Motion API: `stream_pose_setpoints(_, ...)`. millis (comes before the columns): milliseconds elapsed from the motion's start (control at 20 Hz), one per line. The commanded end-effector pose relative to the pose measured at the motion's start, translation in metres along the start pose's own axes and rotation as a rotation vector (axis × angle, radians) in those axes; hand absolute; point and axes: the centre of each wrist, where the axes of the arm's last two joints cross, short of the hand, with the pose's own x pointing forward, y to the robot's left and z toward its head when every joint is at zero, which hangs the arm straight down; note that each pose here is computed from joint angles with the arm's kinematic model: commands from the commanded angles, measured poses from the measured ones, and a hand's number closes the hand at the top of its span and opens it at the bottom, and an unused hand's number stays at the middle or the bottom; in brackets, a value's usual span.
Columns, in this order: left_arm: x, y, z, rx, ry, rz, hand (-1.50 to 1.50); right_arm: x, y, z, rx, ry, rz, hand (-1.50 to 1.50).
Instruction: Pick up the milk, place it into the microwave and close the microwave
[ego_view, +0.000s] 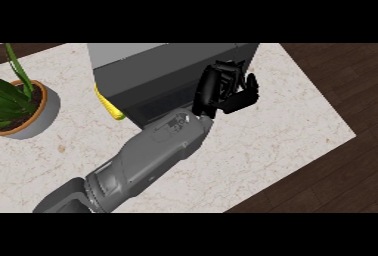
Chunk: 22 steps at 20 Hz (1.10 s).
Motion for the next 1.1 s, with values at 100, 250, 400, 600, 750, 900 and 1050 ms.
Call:
stream_pose_setpoints(100, -0.022, 0.031, -0.011, 0.134, 0.094, -0.072, 1.5, 0.01, -0.008, 0.002, -0.049, -0.013, 0.027, -1.5)
stream_pose_setpoints(250, -0.027, 0.046, -0.013, 0.133, 0.107, -0.1, 1.5, 0.02, -0.013, 0.002, -0.06, -0.027, 0.053, -1.5)
stream_pose_setpoints(400, -0.034, 0.06, -0.011, 0.11, 0.122, -0.121, 1.5, 0.022, -0.011, 0.005, -0.061, -0.019, 0.051, -1.5)
stream_pose_setpoints(600, -0.034, 0.066, -0.014, 0.103, 0.119, -0.129, -1.5, 0.026, -0.012, 0.009, -0.086, -0.026, 0.045, -1.5)
stream_pose_setpoints(750, -0.039, 0.071, -0.011, 0.104, 0.122, -0.133, -1.5, 0.032, -0.014, 0.009, -0.088, -0.021, 0.069, -1.5)
stream_pose_setpoints(900, -0.037, 0.078, -0.014, 0.095, 0.119, -0.128, -1.5, 0.035, -0.014, 0.013, -0.105, -0.019, 0.068, -1.5)
stream_pose_setpoints(1050, -0.041, 0.073, -0.009, 0.076, 0.13, -0.109, -1.5, 0.04, -0.012, 0.011, -0.097, -0.025, 0.069, -1.5)
